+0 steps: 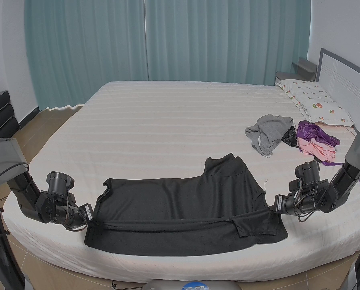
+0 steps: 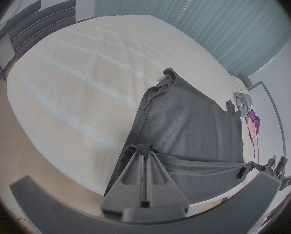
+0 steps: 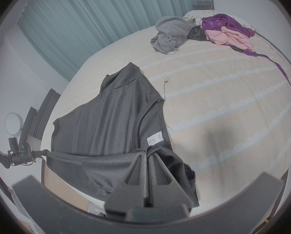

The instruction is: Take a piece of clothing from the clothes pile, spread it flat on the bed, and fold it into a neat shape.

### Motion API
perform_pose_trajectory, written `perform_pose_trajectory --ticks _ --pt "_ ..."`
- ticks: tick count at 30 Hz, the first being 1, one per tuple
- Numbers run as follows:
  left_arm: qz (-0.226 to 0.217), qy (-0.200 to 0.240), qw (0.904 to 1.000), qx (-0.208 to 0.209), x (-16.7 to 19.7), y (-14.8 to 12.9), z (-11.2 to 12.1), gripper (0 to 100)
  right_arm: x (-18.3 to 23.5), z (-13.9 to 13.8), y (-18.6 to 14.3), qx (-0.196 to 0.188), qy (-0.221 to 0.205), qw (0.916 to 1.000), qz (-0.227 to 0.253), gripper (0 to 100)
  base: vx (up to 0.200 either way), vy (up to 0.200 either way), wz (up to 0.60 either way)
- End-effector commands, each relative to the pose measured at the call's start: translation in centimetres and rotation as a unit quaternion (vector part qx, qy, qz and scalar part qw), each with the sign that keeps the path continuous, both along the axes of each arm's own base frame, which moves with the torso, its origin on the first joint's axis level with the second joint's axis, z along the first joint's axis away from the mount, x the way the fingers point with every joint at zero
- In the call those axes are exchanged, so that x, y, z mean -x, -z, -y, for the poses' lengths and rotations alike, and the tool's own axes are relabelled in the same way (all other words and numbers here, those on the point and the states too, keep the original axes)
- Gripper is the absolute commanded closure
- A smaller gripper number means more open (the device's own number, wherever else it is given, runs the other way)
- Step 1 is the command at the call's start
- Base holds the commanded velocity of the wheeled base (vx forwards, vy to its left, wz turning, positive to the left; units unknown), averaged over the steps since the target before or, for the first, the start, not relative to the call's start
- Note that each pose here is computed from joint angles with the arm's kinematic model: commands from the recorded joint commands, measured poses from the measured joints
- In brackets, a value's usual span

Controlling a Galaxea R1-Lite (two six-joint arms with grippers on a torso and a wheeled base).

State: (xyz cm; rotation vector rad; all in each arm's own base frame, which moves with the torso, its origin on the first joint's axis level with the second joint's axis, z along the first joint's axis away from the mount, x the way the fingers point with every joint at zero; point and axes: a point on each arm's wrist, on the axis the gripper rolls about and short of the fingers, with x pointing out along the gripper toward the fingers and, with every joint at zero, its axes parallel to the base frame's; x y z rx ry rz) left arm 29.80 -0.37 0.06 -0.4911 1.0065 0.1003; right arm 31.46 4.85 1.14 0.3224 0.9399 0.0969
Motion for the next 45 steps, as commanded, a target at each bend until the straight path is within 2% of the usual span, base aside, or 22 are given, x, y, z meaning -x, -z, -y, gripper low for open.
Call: perform_pose_trajectory --ticks 1,2,3,11,12,16,23,28,30,37,41,45 --pt "-0.014 -0.002 0.9999 0.001 -0.9 1.4 0.0 100 -0.9 -0.2 1.3 0.002 -0.001 0.9999 -0.011 100 0.000 0.000 0.00" --pt "-0.013 -0.006 0.9999 0.004 -1.2 1.6 0.0 100 -1.0 -0.2 1.4 0.002 -0.001 0.9999 -0.012 100 0.000 0.000 0.00" --pt "-0.013 -0.009 0.9998 0.006 -1.4 1.7 0.0 0 -1.1 -0.3 1.6 0.002 -0.002 0.9999 -0.013 100 0.000 0.000 0.00" --pt "-0.008 -0.015 0.9998 0.013 -2.0 1.6 0.4 0 -1.6 -0.4 1.4 -0.005 0.001 1.0000 -0.004 100 0.000 0.000 0.00" --pt "-0.008 -0.015 0.9998 0.014 -2.0 1.6 0.5 0 -1.6 -0.4 1.3 -0.007 -0.001 1.0000 -0.003 0 0.000 0.000 0.00" --pt "-0.005 -0.027 0.9994 0.021 -2.1 1.4 0.5 0 -1.3 -0.5 0.7 -0.027 -0.003 0.9996 -0.002 0 0.000 0.000 0.00" --pt "0.007 -0.037 0.9987 0.033 -1.5 0.0 0.4 0 -0.3 -0.3 -2.3 -0.081 0.038 0.9958 0.019 0 0.000 0.000 0.00" --pt "0.023 -0.058 0.9959 0.066 -0.9 -1.7 0.3 0 3.4 -1.1 -3.3 -0.095 0.029 0.9950 0.003 0 0.000 0.000 0.00" --pt "0.024 -0.048 0.9941 0.094 0.0 -2.4 0.3 0 5.6 -1.3 -3.6 -0.119 0.035 0.9922 0.009 0 0.000 0.000 0.00" --pt "0.020 -0.077 0.9890 0.125 1.9 -3.3 0.2 0 8.5 -1.5 -1.6 -0.162 0.061 0.9848 0.015 0 0.000 0.000 0.00" --pt "0.016 -0.075 0.9882 0.133 3.0 -3.0 0.2 0 8.9 -2.2 -0.8 -0.202 0.092 0.9749 0.013 0 0.000 0.000 0.00" --pt "0.013 -0.074 0.9877 0.137 3.6 -2.4 0.2 0 8.6 -2.6 0.7 -0.197 0.102 0.9749 0.019 0 -0.050 0.000 0.00"
